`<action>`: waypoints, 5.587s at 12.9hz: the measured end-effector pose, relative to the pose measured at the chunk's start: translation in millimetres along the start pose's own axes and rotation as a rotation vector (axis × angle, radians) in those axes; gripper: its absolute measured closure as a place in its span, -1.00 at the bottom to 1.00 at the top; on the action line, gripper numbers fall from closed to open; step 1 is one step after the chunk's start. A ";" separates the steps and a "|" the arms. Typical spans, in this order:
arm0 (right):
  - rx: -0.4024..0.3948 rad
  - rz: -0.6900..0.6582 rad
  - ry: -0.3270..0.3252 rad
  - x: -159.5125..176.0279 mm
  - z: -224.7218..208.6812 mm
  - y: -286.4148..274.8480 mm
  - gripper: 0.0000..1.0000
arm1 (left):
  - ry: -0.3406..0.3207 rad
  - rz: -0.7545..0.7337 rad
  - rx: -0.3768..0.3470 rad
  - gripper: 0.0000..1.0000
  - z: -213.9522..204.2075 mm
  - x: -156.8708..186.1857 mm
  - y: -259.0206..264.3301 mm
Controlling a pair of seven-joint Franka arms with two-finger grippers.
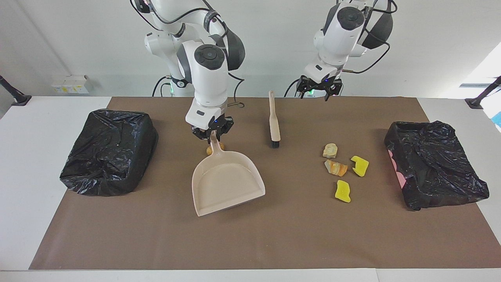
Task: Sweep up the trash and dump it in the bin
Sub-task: 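Drag the dustpan toward the debris while the left gripper reaches the brush, then lift the beige brush with the left gripper toward the debris, then sweep the sponge and food bits into the dustpan with the left gripper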
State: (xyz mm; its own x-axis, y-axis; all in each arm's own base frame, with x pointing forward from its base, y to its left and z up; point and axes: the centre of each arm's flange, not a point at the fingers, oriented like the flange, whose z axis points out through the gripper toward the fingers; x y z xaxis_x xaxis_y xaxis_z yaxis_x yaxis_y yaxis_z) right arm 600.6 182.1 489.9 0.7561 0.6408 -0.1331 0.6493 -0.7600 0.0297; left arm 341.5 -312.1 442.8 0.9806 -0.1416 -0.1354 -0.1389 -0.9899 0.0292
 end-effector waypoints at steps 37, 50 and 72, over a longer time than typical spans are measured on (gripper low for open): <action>-0.113 -0.747 -0.064 59.9 98.9 -93.6 0.37 | -0.014 -0.018 0.022 0.48 -34.6 92.7 -328.8; -0.138 -0.762 -0.080 61.6 102.0 -102.0 0.37 | -0.153 -0.134 0.096 0.48 73.6 94.8 -251.2; -0.146 -0.742 -0.081 69.6 116.8 -117.1 0.37 | 0.035 -0.130 -0.212 0.48 4.3 98.9 -26.3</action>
State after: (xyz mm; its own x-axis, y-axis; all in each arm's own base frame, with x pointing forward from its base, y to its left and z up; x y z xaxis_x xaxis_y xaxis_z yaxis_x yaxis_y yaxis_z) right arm 567.6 302.9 361.5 0.1124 0.9639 -0.2415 0.9936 -0.1073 0.0341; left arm 441.5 -300.0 424.4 0.9931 -0.0093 -0.1170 0.0169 -0.9750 0.2214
